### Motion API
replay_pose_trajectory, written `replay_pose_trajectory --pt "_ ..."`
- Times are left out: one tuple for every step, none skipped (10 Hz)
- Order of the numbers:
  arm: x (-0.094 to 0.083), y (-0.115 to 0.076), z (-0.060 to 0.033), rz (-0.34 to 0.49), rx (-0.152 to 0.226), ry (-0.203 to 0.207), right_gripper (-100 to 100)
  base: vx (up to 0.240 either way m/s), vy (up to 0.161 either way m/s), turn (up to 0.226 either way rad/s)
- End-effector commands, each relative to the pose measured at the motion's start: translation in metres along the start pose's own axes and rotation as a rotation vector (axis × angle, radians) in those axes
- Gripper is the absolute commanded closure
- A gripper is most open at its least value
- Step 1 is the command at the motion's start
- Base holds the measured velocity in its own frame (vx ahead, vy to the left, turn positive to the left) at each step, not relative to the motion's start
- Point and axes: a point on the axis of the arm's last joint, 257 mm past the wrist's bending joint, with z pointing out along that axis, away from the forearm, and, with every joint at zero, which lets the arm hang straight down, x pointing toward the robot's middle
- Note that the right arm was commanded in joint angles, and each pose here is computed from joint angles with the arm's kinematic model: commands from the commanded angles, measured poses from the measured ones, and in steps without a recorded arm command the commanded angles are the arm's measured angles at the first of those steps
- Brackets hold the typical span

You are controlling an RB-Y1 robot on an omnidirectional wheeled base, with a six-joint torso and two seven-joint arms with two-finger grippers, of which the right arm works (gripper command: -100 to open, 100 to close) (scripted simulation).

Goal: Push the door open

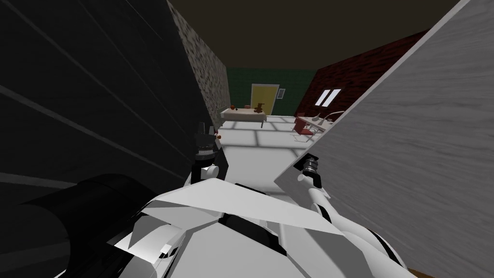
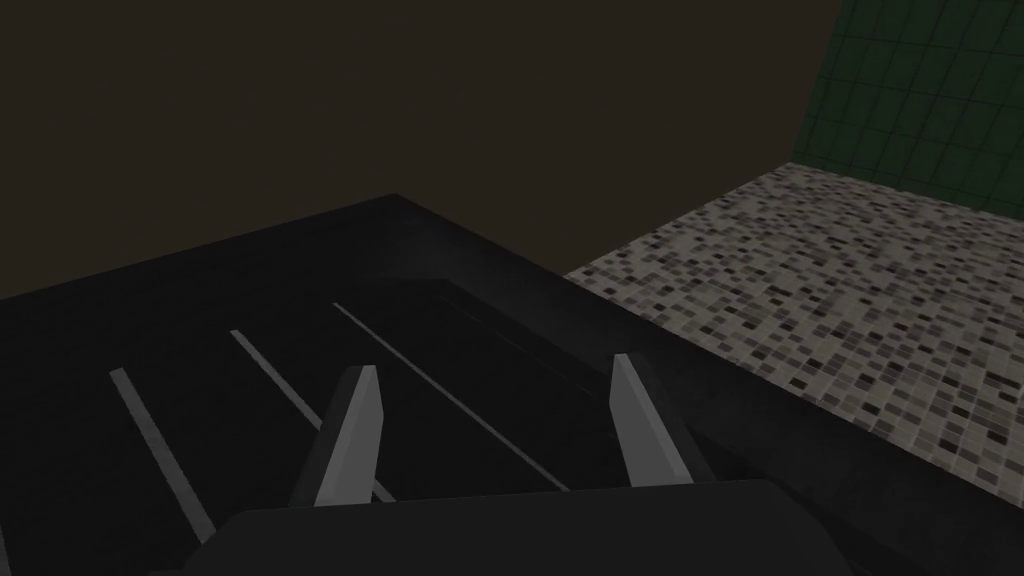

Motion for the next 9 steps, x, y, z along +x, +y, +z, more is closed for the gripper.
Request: replay_pose_trajectory --pt "-0.023 0.002 -0.0002 -0.006 -0.006 -0.037 100 0.231 0.027 -0.075" --pt "-0.031 0.002 -0.0005 -0.006 -0.006 -0.051 100 0.211 0.028 -0.05" --pt "-0.038 0.002 -0.0009 -0.006 -0.006 -0.065 100 0.194 0.027 -0.072" --pt "-0.049 0.002 -0.0016 -0.005 -0.007 -0.086 100 0.254 0.051 -0.078" --pt "-0.057 0.002 -0.0021 -0.005 -0.007 -0.1 100 0.233 0.028 -0.082" --pt "-0.067 0.002 -0.0031 -0.005 -0.007 -0.12 100 0.22 0.041 -0.064" --pt "-0.071 0.002 -0.0034 -0.005 -0.007 -0.126 100 0.196 0.025 -0.03" --pt "-0.069 0.007 -0.002 -0.004 -0.016 -0.124 100 0.114 -0.008 -0.029" --pt "-0.071 0.002 -0.0034 -0.005 -0.007 -0.126 100 0.031 -0.015 0.004"
